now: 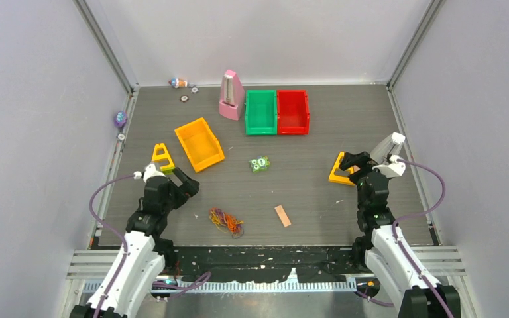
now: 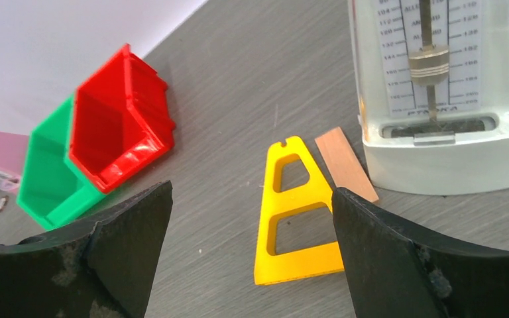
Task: Untangle the cables
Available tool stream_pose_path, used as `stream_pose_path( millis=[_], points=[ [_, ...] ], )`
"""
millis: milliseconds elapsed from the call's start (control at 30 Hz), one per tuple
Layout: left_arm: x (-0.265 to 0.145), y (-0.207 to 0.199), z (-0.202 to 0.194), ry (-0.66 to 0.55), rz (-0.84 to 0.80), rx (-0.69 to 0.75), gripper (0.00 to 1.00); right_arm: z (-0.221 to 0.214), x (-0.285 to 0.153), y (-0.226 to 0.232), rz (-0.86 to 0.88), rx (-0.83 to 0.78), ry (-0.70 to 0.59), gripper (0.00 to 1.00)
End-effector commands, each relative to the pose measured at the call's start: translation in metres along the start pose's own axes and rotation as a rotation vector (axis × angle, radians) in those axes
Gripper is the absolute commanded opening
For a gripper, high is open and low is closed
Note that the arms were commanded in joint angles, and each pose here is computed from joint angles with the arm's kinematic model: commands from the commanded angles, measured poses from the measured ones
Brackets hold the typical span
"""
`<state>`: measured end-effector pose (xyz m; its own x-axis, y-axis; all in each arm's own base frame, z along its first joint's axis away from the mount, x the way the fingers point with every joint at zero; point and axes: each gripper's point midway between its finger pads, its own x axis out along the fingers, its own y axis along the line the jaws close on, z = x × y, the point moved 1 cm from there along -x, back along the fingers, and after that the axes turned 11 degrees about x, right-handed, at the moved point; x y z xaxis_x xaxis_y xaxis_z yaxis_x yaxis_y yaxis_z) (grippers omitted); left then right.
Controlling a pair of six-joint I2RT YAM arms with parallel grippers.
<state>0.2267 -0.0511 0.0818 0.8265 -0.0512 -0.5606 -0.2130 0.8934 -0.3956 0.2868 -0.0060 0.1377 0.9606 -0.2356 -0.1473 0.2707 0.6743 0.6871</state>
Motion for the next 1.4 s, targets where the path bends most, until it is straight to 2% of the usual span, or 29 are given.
stream_pose_path(
  millis=[0, 400, 567, 933, 1233, 1367],
  points=[
    [-0.024, -0.001, -0.011, 0.115, 0.058, -0.065, 0.99, 0.009, 0.007, -0.004, -0.093, 0.023, -0.017, 0.95],
    [-0.057, -0.021, -0.046, 0.217, 0.067, -0.121, 0.99, 0.009, 0.009, -0.015, -0.168, 0.042, -0.026, 0.95],
    [-0.069, -0.029, -0.057, 0.250, 0.117, -0.121, 0.93, 0.009, 0.008, -0.017, -0.171, 0.048, -0.034, 0.95],
    [-0.077, -0.057, -0.078, 0.324, 0.170, -0.059, 0.88, 0.007, 0.009, -0.018, -0.170, 0.049, -0.027, 0.95],
    [-0.061, -0.076, -0.095, 0.341, 0.196, -0.038, 0.73, 0.006, 0.009, -0.016, -0.158, 0.052, -0.022, 0.95],
    [-0.052, -0.082, -0.103, 0.346, 0.192, -0.040, 0.62, 0.004, 0.010, -0.015, -0.152, 0.053, -0.015, 0.95]
  ],
)
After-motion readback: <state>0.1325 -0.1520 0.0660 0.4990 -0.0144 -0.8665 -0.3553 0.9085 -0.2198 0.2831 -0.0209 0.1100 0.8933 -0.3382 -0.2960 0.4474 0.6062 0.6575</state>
